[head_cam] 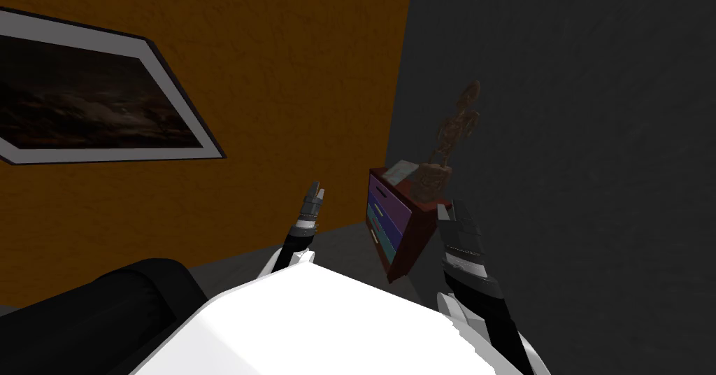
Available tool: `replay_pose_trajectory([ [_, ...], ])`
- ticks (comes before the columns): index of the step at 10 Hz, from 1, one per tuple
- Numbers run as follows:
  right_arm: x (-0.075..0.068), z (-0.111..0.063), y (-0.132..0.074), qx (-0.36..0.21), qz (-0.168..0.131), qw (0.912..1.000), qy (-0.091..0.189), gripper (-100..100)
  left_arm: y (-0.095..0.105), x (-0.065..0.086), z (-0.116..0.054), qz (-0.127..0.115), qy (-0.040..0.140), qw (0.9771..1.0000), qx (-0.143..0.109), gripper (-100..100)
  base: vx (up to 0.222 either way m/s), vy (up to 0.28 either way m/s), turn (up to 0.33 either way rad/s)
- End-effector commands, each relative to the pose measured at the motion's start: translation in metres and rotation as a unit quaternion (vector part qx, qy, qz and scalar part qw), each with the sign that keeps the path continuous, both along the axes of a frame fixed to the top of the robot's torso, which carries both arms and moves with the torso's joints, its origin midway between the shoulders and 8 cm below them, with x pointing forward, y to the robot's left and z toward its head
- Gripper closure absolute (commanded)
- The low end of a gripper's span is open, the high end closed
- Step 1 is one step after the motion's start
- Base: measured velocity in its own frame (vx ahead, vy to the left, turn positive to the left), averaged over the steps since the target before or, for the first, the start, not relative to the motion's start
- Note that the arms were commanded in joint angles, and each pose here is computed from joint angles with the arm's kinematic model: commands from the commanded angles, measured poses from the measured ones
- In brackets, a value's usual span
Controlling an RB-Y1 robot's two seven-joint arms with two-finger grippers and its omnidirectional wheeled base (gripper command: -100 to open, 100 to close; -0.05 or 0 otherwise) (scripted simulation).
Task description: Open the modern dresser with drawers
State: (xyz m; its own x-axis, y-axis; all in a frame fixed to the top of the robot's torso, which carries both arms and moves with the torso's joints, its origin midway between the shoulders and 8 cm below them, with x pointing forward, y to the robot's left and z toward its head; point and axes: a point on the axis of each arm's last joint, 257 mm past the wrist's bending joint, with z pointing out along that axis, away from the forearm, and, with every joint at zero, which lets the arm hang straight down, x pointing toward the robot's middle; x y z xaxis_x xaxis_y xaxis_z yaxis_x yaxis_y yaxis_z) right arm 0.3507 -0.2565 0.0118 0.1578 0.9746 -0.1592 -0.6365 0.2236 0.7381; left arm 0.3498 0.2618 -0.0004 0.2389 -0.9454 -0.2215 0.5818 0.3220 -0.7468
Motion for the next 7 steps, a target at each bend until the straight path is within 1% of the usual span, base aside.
replay_pose_trajectory([
  [1,0.0000,0.0000,0.0000,0.000,0.000,1.0000,0.000,0,0.0000,0.0000,0.0000,0.000,0.000,1.0000,0.000,0,0.000,0.000,0.000],
  [7,-0.0001,0.0001,0.0000,0.000,0.000,1.0000,0.000,0,0.0000,-0.0001,0.0001,0.000,0.000,1.0000,0.000,0,0.000,0.000,0.000],
])
